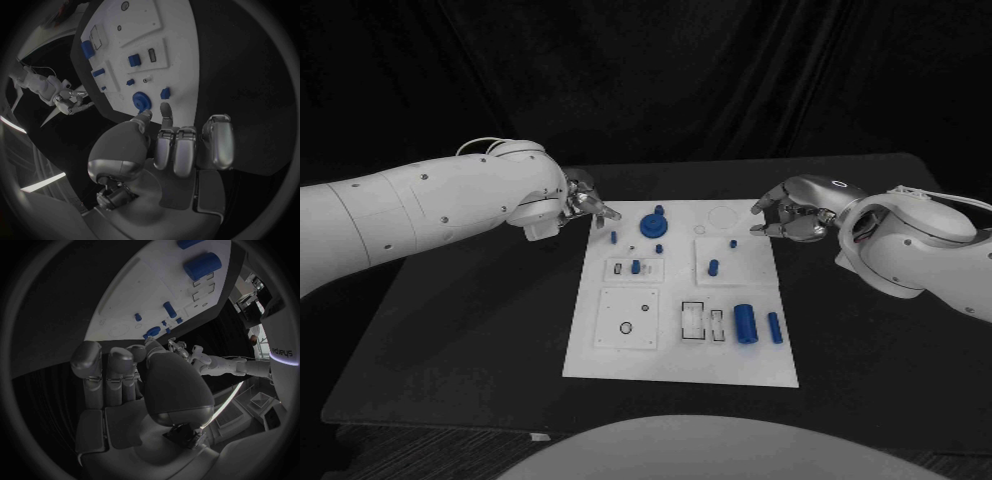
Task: Assemble the parts on the task board
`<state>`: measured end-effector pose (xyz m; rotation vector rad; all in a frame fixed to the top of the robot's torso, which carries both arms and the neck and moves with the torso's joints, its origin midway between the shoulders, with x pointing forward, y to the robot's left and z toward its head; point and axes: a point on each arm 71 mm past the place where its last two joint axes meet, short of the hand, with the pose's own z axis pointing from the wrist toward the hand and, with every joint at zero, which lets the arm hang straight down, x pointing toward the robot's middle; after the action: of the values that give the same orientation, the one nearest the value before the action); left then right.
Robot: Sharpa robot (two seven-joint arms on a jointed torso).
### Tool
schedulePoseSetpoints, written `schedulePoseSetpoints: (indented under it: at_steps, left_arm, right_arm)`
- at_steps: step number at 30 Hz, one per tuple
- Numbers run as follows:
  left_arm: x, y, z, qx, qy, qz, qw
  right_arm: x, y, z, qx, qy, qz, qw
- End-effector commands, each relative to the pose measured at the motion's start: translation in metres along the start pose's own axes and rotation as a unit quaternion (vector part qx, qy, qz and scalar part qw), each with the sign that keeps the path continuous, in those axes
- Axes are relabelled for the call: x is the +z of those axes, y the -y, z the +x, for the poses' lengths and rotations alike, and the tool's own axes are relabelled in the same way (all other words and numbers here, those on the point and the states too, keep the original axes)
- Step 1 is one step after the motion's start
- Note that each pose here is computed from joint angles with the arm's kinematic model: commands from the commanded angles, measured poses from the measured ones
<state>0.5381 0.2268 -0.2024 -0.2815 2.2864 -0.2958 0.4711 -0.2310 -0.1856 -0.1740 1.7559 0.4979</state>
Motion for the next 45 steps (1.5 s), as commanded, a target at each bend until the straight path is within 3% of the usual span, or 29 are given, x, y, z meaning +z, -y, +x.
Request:
schedulePoseSetpoints:
  at_steps: [1, 11, 45]
  left_arm:
    - [0.0033, 0.0008, 0.0041, 0.005, -0.015, 0.011, 1.0]
    - [0.0108, -0.0015, 0.0087, 0.003, -0.02, 0.009, 1.0]
    - [0.02, 0.0006, 0.0177, 0.008, -0.038, 0.01, 0.999]
  right_arm:
    - [0.0, 0.0, 0.001, -0.001, -0.003, 0.003, 1.0]
    - [0.0, 0.0, 0.001, -0.001, -0.002, 0.002, 1.0]
    - [0.001, -0.001, 0.003, -0.001, -0.007, -0.001, 1.0]
